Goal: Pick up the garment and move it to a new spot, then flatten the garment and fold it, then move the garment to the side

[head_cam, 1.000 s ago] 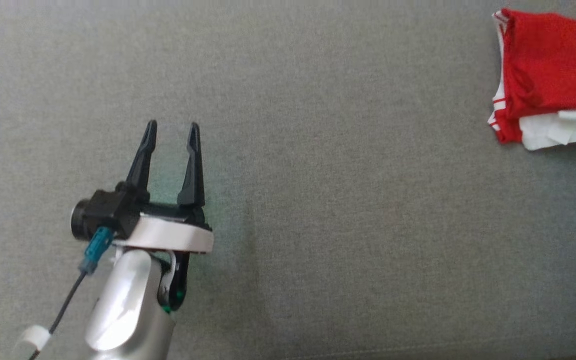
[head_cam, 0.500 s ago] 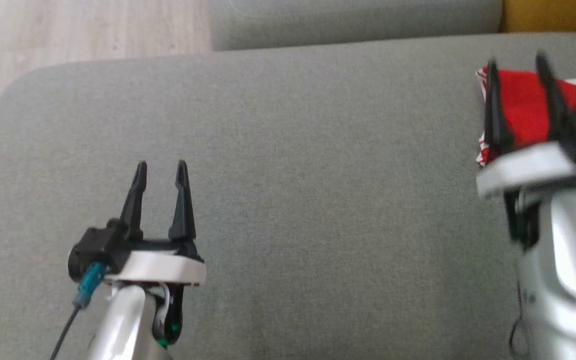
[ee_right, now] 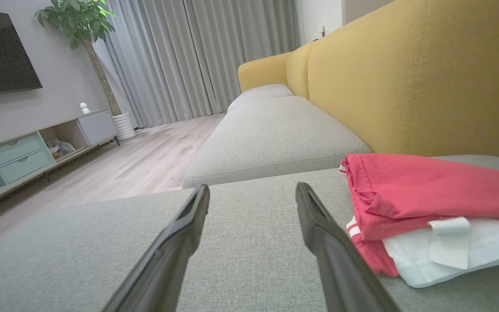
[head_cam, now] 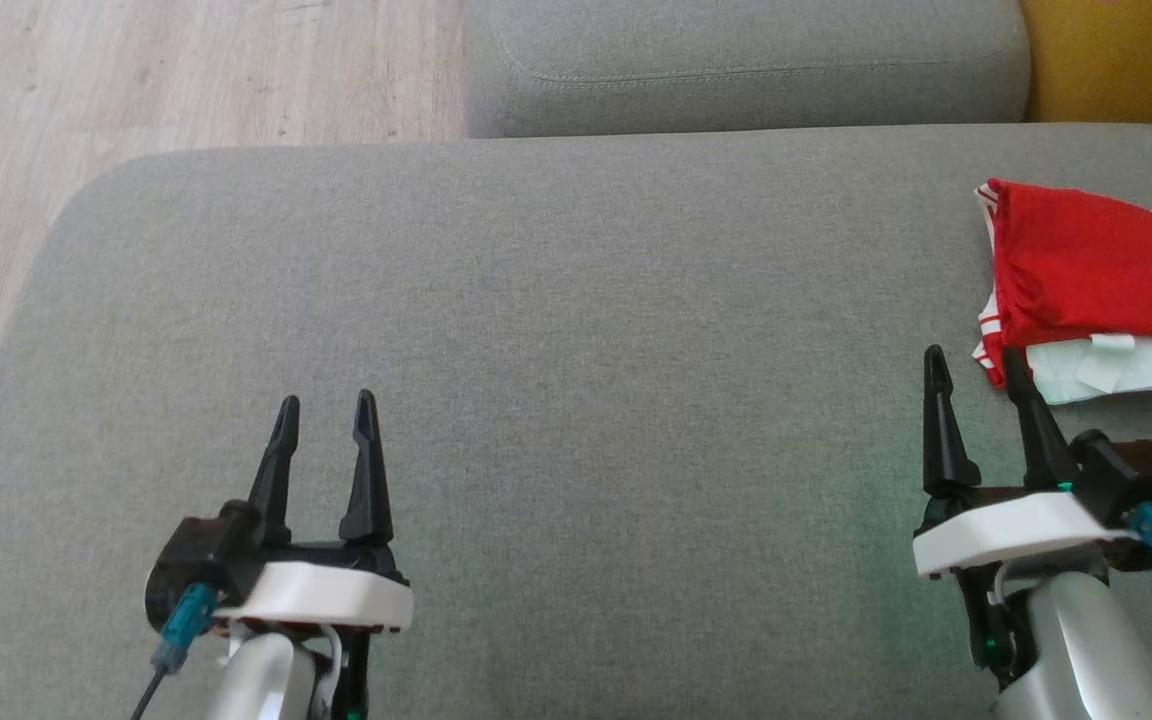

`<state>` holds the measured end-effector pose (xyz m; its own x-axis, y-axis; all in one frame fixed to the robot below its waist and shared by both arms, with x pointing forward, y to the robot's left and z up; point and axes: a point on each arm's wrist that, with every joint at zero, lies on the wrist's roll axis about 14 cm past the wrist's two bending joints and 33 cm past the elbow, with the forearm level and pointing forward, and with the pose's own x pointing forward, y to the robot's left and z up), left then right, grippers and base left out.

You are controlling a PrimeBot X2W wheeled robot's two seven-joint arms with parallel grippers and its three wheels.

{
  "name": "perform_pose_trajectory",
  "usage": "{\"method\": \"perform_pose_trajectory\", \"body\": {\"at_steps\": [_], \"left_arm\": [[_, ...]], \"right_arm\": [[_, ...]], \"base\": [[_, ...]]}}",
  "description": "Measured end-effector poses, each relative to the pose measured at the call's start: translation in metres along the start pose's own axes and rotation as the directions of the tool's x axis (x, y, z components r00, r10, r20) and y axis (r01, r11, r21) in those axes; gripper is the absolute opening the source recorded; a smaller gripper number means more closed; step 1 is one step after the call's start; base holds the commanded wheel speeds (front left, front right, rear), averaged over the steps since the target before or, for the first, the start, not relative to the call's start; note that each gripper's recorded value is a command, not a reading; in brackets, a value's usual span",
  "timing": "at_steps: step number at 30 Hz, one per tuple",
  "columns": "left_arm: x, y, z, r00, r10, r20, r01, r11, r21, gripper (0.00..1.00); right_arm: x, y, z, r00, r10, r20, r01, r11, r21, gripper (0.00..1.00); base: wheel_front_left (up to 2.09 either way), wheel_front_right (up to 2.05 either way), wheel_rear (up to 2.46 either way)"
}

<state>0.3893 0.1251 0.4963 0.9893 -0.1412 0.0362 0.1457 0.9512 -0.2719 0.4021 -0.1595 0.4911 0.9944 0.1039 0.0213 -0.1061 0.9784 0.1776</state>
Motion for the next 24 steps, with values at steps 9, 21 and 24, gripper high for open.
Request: {"method": "perform_pose_trajectory", "body": {"at_steps": [9,21,24], "left_arm": [[0.001,0.0,0.0,1.0,0.003,0.002,-0.003,1.0,0.002,1.0],[0.003,0.007,0.005,0.999,0.032,0.016,-0.031,0.999,-0.033,1.0],[0.003,0.01,0.005,0.999,0.042,0.019,-0.041,0.998,-0.048,1.0]], "right_arm": [[0.0,0.002,0.002,1.0,0.006,0.008,-0.006,1.0,0.001,1.0],[-0.002,0.013,0.004,0.999,0.042,0.011,-0.042,0.999,-0.019,1.0],[-0.002,0.014,0.005,0.999,0.044,0.013,-0.043,0.999,-0.019,1.0]], "base": [[0.0,0.0,0.0],[0.0,0.0,0.0],[0.0,0.0,0.0]]}}
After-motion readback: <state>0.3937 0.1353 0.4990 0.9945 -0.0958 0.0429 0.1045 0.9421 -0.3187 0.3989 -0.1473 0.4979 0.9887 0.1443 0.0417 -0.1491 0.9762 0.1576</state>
